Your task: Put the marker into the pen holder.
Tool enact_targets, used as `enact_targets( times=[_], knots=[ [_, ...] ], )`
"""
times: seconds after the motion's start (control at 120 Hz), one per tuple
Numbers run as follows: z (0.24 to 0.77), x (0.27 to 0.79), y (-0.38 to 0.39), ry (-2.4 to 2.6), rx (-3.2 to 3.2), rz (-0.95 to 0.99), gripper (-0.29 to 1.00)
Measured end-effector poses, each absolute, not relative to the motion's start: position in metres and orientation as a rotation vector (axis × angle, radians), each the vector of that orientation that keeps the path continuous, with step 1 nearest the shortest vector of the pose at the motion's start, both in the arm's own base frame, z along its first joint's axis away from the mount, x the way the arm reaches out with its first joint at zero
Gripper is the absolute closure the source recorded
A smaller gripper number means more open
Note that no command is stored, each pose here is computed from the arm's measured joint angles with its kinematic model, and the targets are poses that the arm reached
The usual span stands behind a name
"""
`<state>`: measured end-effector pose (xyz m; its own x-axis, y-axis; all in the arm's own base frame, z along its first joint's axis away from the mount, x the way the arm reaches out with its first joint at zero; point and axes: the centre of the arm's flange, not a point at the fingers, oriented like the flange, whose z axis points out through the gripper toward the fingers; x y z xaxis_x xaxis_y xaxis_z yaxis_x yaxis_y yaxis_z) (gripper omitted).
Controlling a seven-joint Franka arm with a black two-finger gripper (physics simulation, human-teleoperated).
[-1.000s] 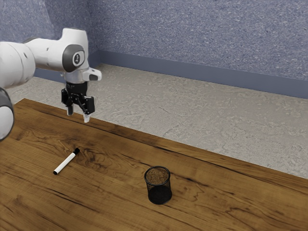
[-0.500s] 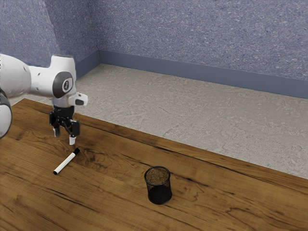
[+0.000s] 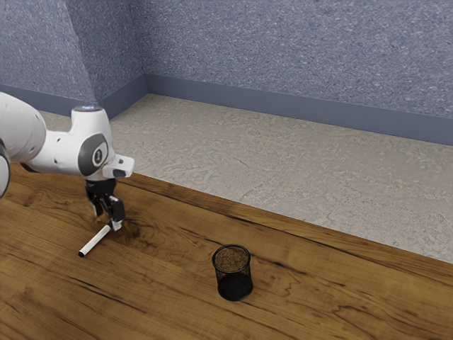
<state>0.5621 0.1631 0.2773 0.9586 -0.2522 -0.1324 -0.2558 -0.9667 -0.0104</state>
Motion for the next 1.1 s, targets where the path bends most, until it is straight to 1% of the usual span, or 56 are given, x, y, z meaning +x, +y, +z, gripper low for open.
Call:
enact_targets(
  times=[0.467, 0.842, 1.1],
  knots=[
    [0.266, 0.55, 0.167, 0.466, -3.075, 0.183, 0.02],
    [0.259, 0.543, 0.193, 0.433, -3.075, 0.195, 0.02],
    [0.254, 0.548, 0.193, 0.423, -3.084, 0.176, 0.07]
  ],
)
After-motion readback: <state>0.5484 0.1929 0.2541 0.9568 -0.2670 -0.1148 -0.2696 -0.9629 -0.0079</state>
